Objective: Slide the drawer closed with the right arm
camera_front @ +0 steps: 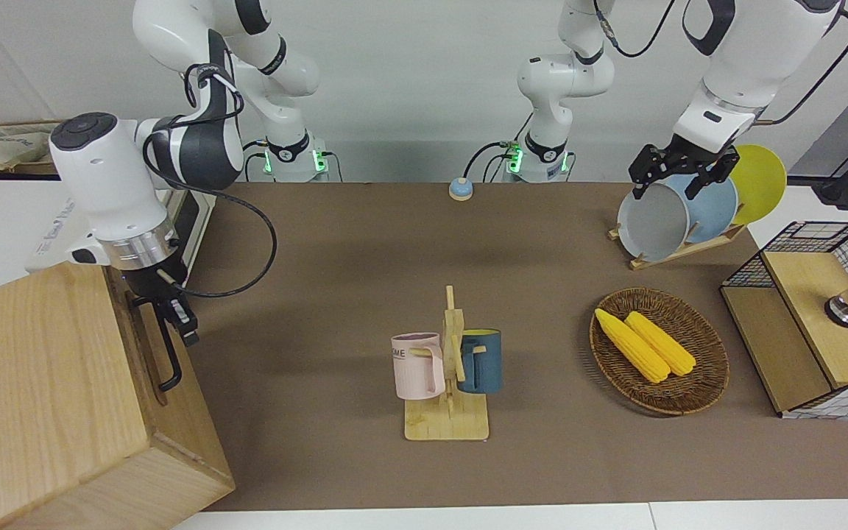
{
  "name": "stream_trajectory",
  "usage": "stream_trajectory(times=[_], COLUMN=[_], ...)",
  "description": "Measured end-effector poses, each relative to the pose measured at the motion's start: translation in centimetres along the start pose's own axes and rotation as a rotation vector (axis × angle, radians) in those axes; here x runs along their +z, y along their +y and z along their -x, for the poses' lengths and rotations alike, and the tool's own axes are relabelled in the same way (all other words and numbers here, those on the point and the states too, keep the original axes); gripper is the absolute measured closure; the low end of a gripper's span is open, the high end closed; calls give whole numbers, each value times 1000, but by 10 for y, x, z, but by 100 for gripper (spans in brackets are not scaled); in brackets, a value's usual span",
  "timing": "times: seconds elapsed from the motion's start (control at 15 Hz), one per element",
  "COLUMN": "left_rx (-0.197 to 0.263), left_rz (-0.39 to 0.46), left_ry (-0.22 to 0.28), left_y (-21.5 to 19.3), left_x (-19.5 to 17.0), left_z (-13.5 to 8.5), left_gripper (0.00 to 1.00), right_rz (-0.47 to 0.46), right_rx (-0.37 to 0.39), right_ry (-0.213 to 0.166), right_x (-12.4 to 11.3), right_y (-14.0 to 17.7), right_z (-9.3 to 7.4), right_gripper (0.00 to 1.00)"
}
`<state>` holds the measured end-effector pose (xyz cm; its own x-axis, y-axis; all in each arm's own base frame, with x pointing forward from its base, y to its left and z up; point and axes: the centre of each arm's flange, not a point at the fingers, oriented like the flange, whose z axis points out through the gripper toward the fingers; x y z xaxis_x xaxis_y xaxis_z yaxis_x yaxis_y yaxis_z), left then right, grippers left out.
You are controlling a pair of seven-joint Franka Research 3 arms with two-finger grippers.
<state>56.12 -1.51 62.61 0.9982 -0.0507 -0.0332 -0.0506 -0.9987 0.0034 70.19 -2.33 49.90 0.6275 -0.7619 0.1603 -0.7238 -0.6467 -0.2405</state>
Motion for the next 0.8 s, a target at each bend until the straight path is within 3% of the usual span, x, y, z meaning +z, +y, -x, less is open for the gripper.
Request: stream_trajectory(times=[0.47, 0.6, 0.8], left_rx=[0, 0, 0], left_rz=[0, 0, 0], left_ry=[0, 0, 0], left_y=[0, 0, 0], left_x=[0, 0, 0], left_z=[0, 0, 0], left_gripper=[0, 0, 0], right_rz=[-8, 22, 62], right_rx=[-45, -90, -174], right_ry=[-7, -57, -119], right_x=[-5, -5, -15], right_y=[-10, -23, -52], right_z=[8, 30, 82], right_gripper=[99, 99, 99])
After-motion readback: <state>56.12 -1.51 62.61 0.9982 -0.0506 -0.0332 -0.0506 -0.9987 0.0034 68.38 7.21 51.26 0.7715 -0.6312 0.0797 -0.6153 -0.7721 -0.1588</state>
